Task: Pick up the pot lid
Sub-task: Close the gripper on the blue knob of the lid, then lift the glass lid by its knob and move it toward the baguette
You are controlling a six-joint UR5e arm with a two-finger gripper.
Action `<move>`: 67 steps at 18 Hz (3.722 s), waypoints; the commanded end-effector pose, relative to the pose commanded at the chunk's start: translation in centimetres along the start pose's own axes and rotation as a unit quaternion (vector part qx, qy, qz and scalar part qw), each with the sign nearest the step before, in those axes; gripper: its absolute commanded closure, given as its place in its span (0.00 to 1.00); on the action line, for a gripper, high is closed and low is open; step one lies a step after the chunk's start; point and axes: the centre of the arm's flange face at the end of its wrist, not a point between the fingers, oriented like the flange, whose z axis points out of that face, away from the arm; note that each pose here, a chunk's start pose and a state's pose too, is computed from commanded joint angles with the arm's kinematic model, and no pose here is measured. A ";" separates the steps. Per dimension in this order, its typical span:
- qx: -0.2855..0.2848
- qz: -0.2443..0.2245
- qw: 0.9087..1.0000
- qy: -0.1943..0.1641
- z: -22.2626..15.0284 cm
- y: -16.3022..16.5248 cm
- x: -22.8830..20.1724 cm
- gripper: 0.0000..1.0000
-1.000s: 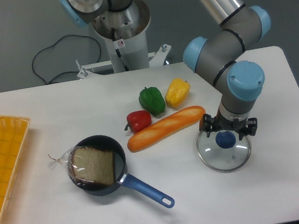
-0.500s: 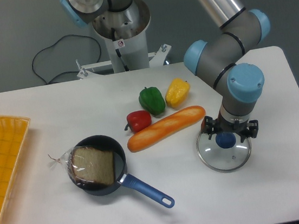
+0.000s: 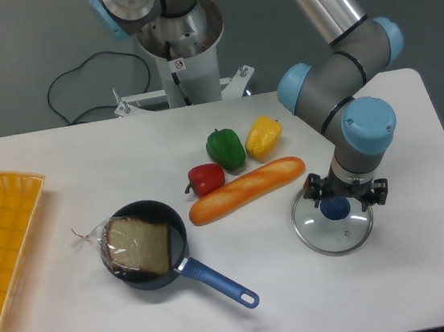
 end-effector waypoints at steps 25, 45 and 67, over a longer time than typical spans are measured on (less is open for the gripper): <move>-0.015 0.002 1.000 -0.010 1.7 0.3 0.2 0.15; -0.014 0.004 1.000 -0.007 2.0 -0.1 0.3 0.43; -0.007 0.031 0.999 -0.014 -5.2 -0.9 3.8 0.46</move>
